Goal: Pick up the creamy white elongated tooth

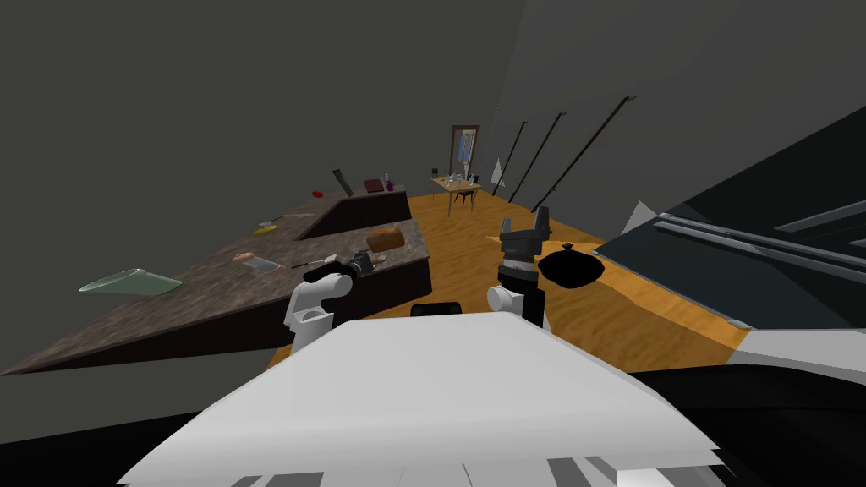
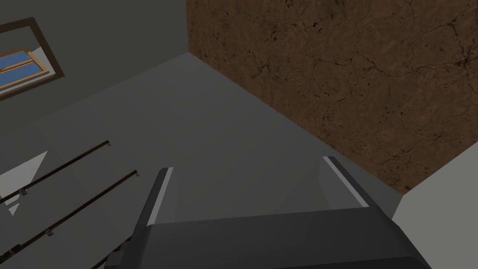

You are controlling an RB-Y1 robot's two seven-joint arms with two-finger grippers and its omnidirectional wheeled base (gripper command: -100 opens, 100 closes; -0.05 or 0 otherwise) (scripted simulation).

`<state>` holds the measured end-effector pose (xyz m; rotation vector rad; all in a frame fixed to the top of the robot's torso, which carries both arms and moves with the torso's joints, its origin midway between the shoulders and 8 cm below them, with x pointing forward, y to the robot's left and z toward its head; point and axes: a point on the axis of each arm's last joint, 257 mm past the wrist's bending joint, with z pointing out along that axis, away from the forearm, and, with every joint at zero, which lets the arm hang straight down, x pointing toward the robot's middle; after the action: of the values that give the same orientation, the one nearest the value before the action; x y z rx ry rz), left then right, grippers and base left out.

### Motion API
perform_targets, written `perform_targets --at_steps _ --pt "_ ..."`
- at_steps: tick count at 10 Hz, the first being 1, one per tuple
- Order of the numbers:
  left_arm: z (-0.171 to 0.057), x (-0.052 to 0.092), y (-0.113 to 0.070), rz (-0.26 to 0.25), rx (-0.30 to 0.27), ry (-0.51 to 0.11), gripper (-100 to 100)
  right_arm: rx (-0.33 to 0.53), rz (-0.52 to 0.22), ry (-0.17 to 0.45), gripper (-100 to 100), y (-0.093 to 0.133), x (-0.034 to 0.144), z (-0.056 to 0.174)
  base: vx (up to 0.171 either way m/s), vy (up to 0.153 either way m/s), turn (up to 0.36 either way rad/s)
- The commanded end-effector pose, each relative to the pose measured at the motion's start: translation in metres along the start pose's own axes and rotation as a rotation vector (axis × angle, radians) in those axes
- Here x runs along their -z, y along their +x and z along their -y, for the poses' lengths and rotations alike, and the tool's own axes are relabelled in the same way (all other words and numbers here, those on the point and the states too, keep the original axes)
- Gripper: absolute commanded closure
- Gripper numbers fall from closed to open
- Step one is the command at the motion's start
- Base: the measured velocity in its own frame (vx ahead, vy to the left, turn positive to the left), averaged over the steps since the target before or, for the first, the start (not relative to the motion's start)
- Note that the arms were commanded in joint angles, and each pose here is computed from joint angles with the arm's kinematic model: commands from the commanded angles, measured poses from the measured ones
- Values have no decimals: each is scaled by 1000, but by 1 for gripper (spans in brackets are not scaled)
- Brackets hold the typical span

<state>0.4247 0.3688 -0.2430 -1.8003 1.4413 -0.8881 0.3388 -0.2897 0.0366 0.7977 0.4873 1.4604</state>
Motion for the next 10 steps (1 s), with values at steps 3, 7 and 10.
perform_targets --at_steps 3,7,10 --pt "-21 1 -25 44 17 -95 -100 0 0 0 0 0 0 0 92 -35 23" --pt "-45 7 -58 101 41 -201 -100 0 0 0 0 0 0 0 79 -29 21" --pt "-59 13 -75 133 56 -268 -100 0 0 0 0 0 0 0 70 -24 17"
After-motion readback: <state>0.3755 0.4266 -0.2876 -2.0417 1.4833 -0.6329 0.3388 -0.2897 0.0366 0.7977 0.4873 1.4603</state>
